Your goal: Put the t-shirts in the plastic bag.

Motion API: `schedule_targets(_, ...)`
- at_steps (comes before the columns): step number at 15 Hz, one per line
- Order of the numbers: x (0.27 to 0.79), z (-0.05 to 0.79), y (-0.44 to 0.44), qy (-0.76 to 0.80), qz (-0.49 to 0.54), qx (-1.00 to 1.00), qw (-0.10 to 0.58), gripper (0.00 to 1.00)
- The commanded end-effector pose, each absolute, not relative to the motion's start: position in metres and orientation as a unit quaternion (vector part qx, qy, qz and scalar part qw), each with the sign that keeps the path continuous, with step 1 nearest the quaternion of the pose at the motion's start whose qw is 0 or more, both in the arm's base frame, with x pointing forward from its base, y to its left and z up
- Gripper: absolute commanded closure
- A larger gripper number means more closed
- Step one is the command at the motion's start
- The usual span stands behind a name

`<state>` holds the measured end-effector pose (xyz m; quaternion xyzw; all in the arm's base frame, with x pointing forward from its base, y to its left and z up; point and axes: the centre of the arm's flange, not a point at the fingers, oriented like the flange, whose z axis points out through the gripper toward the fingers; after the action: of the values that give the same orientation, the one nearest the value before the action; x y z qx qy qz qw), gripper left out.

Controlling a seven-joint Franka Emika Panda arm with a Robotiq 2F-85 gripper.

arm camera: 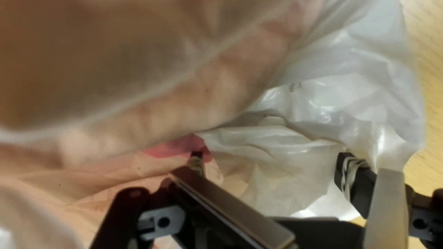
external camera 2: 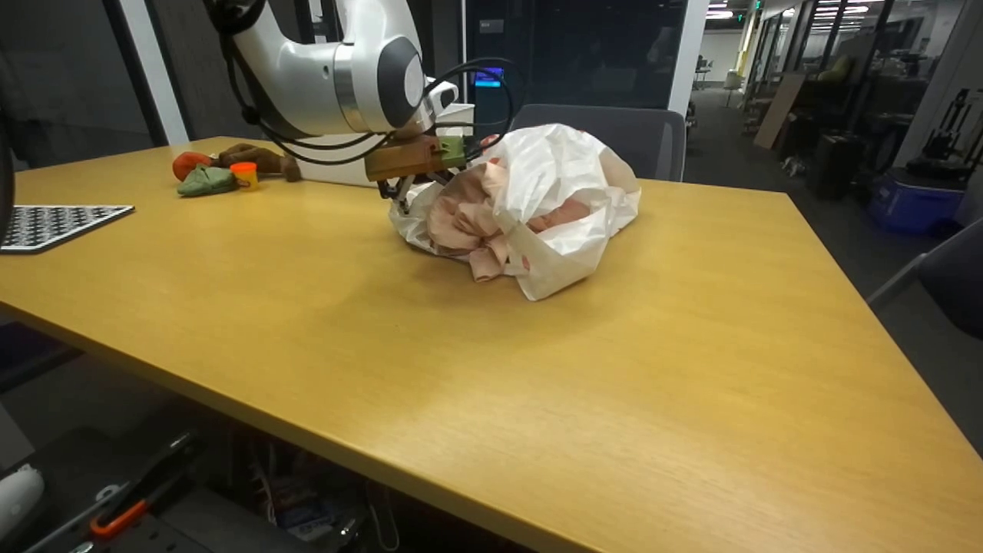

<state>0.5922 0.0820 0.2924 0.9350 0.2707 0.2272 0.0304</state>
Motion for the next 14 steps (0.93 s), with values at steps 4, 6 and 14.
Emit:
schedule_targets(4,0.601,0.293,0.080,0.276,0.287,0.916,0.038,0.58)
schedule_targets(6,0.600,0.294,0.077,0.273,0.295,0.915,0.040,0.72)
schedule_targets(14,0.580,0.323,0.067,0.271,0.256,0.927,0.034,1.00)
